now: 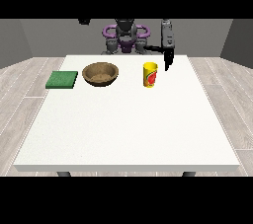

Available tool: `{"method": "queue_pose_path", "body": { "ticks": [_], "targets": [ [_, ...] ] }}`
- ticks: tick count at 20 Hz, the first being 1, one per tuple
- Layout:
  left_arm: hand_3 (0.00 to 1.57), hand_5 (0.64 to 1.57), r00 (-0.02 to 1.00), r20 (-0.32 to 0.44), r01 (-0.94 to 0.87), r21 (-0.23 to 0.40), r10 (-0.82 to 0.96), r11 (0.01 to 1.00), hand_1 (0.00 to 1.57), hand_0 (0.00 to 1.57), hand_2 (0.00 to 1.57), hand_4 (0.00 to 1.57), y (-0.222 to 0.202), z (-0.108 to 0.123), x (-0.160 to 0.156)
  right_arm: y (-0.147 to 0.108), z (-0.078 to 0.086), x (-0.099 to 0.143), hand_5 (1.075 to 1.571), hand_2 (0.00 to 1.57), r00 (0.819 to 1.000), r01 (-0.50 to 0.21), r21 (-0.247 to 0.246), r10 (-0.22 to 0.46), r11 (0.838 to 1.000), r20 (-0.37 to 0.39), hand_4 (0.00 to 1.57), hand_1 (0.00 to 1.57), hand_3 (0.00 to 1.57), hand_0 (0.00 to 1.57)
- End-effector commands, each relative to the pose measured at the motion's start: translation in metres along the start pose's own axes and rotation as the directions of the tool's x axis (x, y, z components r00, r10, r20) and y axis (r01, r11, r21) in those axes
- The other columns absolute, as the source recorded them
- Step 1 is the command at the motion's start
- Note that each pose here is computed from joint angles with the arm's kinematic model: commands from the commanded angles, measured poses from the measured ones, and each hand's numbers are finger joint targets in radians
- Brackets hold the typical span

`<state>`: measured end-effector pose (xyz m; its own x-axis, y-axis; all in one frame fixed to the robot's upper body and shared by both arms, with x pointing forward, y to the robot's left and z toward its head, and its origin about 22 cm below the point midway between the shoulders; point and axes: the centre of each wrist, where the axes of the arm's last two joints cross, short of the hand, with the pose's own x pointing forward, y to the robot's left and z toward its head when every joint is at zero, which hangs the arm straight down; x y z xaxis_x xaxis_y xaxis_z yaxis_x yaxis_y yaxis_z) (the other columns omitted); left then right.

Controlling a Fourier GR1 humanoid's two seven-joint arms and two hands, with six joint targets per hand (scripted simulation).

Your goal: Pick the cup and pour the ball into the bowl, then pick the bowl and place it on the pad

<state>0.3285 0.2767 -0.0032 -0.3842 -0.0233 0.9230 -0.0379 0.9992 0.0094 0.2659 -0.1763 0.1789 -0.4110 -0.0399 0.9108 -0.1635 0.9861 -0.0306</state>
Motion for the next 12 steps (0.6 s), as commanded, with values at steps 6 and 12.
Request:
{"method": "queue_pose_path", "body": {
  "ticks": [6, 12],
  "targets": [
    [0.0, 1.427, 0.999, -0.022, -0.026, 0.092, 0.028, 0.995, 0.0, 0.0, 0.0, 0.0, 0.033, 0.001, -0.029, -0.033, 0.015, 0.023, 1.565, 0.0, 0.999, 0.032, 0.049, -0.033, 0.998, 0.002, 0.0, 0.0, 0.0, 0.0],
    [0.0, 1.429, 1.0, 0.027, -0.013, 0.121, 0.01, 0.993, 0.0, 0.0, 0.0, 0.0, 0.008, -0.011, -0.041, -0.05, 0.017, 0.035, 1.567, 0.0, 0.995, -0.006, 0.067, -0.001, 0.998, 0.098, 0.0, 0.0, 0.0, 0.0]
  ]
}}
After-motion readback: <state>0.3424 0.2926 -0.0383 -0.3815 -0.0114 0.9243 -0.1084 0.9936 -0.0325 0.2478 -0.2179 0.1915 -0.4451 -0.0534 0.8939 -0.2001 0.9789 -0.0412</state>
